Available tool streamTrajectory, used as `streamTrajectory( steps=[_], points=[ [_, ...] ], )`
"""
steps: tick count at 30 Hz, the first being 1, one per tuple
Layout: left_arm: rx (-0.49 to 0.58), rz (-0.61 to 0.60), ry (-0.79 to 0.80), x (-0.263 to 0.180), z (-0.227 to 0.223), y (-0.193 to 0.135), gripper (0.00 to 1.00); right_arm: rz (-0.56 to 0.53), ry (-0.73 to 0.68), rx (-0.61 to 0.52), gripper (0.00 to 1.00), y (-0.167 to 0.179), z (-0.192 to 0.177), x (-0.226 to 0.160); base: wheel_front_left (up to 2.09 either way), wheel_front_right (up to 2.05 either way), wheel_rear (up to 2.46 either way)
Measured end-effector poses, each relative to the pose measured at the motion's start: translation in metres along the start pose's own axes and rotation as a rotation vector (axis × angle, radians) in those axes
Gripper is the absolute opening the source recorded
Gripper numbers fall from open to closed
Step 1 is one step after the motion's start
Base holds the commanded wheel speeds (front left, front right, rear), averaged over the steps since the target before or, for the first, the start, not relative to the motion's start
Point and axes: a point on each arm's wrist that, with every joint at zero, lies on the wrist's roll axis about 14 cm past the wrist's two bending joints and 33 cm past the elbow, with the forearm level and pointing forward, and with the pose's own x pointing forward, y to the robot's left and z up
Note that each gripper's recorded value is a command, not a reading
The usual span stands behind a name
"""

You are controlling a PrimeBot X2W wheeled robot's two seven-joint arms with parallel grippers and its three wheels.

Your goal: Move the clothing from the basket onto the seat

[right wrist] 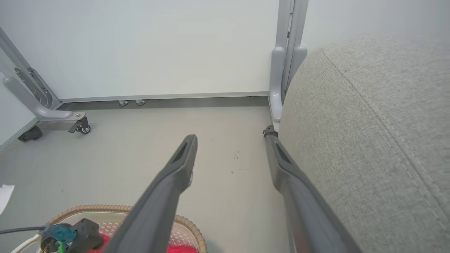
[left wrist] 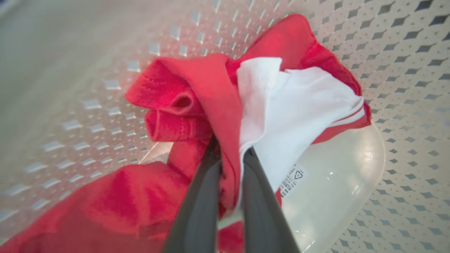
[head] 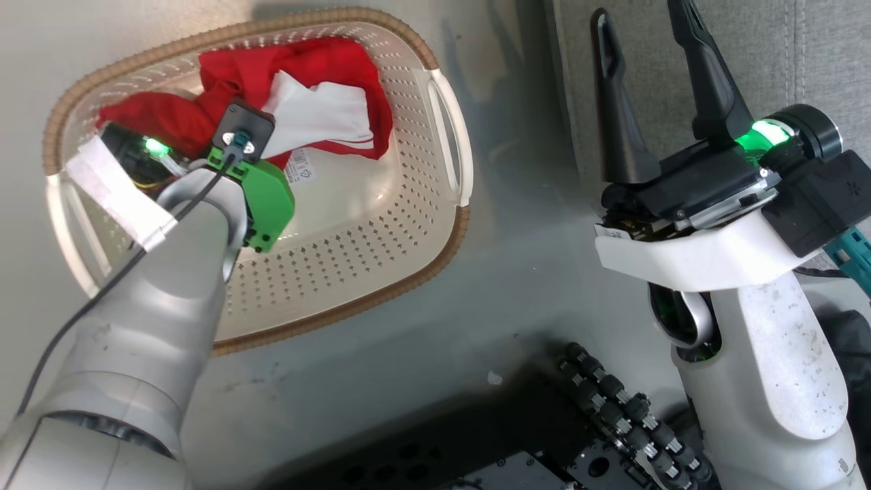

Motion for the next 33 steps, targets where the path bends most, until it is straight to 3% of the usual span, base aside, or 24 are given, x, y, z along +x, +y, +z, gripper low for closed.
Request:
streamTrajectory(
  steps=[16, 33],
  points=[
    [-0.105, 0.052, -0.359, -0.081, 0.110, -0.007, 0.00, 0.010, -0.091, 0.002, 1.00, 0.016, 0.053, -0.019, 0.00, 0.00, 0.00],
    [-0.127, 0.191, -0.864, -0.240, 0.235, 0.009, 0.00, 0.031, -0.180, 0.023, 1.00, 0.035, 0.107, -0.053, 0.00, 0.00, 0.00]
  ],
)
